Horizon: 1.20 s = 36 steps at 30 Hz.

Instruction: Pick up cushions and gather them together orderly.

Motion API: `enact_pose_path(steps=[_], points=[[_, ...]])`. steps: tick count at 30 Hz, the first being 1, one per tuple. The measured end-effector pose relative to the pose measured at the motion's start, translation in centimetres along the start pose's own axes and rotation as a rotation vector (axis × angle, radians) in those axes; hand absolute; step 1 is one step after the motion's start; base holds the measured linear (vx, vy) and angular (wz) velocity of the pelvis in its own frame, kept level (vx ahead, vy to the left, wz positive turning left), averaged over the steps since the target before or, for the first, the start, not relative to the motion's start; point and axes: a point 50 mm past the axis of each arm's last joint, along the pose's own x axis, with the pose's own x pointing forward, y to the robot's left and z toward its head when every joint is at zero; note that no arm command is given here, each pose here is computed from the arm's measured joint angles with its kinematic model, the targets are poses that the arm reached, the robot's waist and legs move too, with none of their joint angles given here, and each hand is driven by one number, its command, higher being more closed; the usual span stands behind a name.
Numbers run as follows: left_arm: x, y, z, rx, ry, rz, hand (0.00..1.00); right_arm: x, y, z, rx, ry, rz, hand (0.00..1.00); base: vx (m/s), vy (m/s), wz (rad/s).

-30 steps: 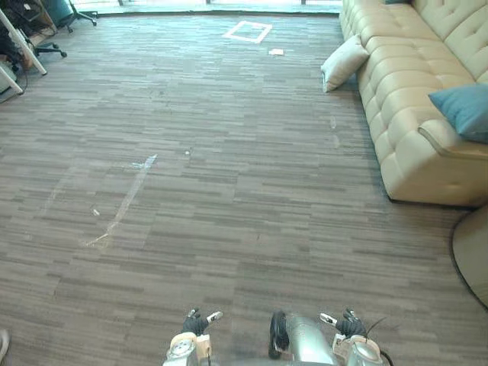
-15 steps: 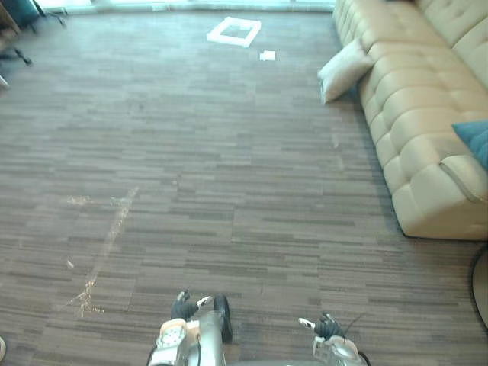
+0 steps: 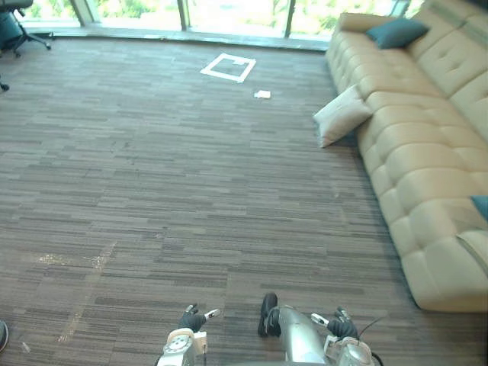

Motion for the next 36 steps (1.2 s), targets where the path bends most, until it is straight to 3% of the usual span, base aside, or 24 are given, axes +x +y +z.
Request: enact_pose_path(steps=[4, 7, 14, 21, 32, 36], points=[[-0.6, 2.6, -0.4, -0.102, -0.026, 0.108, 0.00, -0.1, 0.9, 0.1, -0.058, -0.009, 0.045, 0.00, 0.69, -0.235, -0.19], [-0.9, 4.2, 0.1, -0.094, -0.071, 0.146, 0.00, -0.4, 2.0, -0.8, -0.069, 0.030, 0.077, 0.00, 0.64, -0.070, -0.56], [-1.1, 4.6, -0.3, -0.140, -0.071, 0.173, 0.00, -0.5, 2.6, -2.1, -0.065, 0.092, 0.080, 0.00, 0.64, 0.145, -0.80], [-0.6, 6.1, 0.0, -0.022, -0.034, 0.179, 0.00, -1.0, 2.6, -3.8, -0.044, 0.154, 0.076, 0.00, 0.67, 0.304, -0.06], [-0.2, 2.9, -0.4, 0.016, -0.001, 0.083, 0.00, -0.4, 2.2, -1.0, -0.028, 0.030, 0.071, 0.00, 0.56, -0.031, 0.03], [-0.2, 1.6, -0.6, -0.039, 0.006, 0.071, 0.00, -0.3, 1.8, -0.5, -0.032, 0.015, 0.061, 0.00, 0.69, -0.246, 0.18]])
